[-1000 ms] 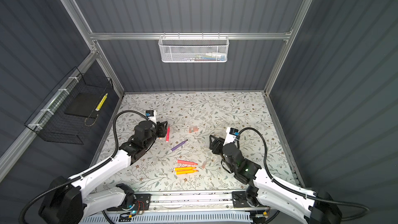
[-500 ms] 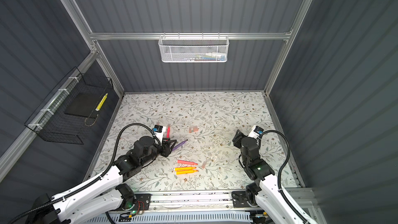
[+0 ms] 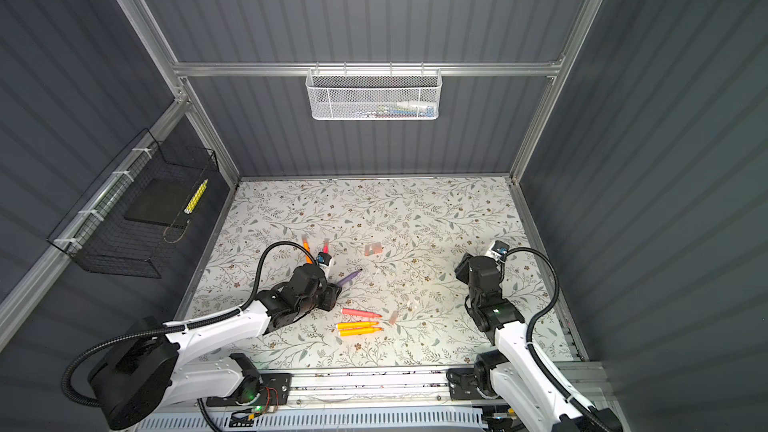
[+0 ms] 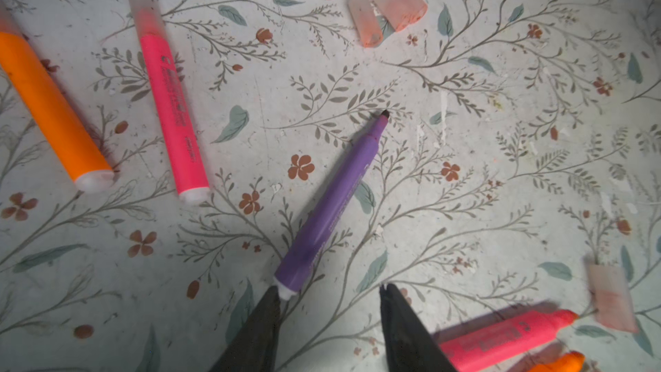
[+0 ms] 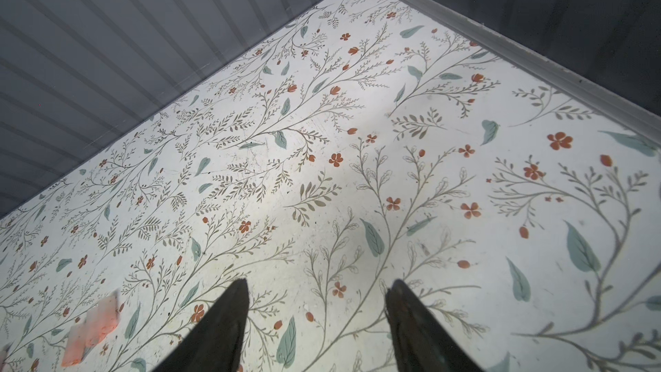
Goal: Insert the pens into the pen caps
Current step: 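Move the left gripper over the purple marker while the right gripper withdraws, then lower the left gripper onto the purple marker and grasp it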
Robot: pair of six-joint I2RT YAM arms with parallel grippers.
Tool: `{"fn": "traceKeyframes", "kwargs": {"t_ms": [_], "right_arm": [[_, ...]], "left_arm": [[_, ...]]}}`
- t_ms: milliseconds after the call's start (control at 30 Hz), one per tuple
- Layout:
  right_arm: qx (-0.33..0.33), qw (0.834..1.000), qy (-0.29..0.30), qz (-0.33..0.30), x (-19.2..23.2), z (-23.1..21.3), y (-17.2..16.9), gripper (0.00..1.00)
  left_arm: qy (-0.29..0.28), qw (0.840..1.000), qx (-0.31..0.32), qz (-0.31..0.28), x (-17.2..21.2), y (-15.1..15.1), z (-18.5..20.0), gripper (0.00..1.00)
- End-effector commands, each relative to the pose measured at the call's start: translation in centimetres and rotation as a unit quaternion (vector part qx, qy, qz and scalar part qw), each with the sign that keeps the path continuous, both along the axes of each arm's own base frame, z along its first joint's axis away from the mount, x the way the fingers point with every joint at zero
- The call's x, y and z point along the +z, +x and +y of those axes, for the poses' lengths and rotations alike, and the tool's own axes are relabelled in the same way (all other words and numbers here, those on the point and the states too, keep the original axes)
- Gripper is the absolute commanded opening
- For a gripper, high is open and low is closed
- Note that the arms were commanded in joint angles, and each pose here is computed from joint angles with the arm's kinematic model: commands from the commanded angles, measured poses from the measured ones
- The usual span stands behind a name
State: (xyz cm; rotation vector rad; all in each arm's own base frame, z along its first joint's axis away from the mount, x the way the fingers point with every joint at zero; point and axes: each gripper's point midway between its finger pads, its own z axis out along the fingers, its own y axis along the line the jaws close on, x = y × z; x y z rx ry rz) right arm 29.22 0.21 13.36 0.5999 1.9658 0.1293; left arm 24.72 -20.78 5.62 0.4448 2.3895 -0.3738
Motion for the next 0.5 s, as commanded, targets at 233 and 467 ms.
{"fn": "traceKeyframes", "kwargs": {"t_ms": [233, 467], "right_arm": [[0.005, 1.000, -0.004, 0.000, 0.0, 0.1, 0.4, 0.63], [0.013, 1.000, -0.002, -0.004, 0.0, 0.3, 0.3, 0.63]], "left_arm": [[0.033, 0.999, 0.005, -0.022, -0.2, 1.9, -0.4, 0.52], [0.045, 0.999, 0.000, -0.019, -0.9, 2.5, -0.9, 0.55]]}}
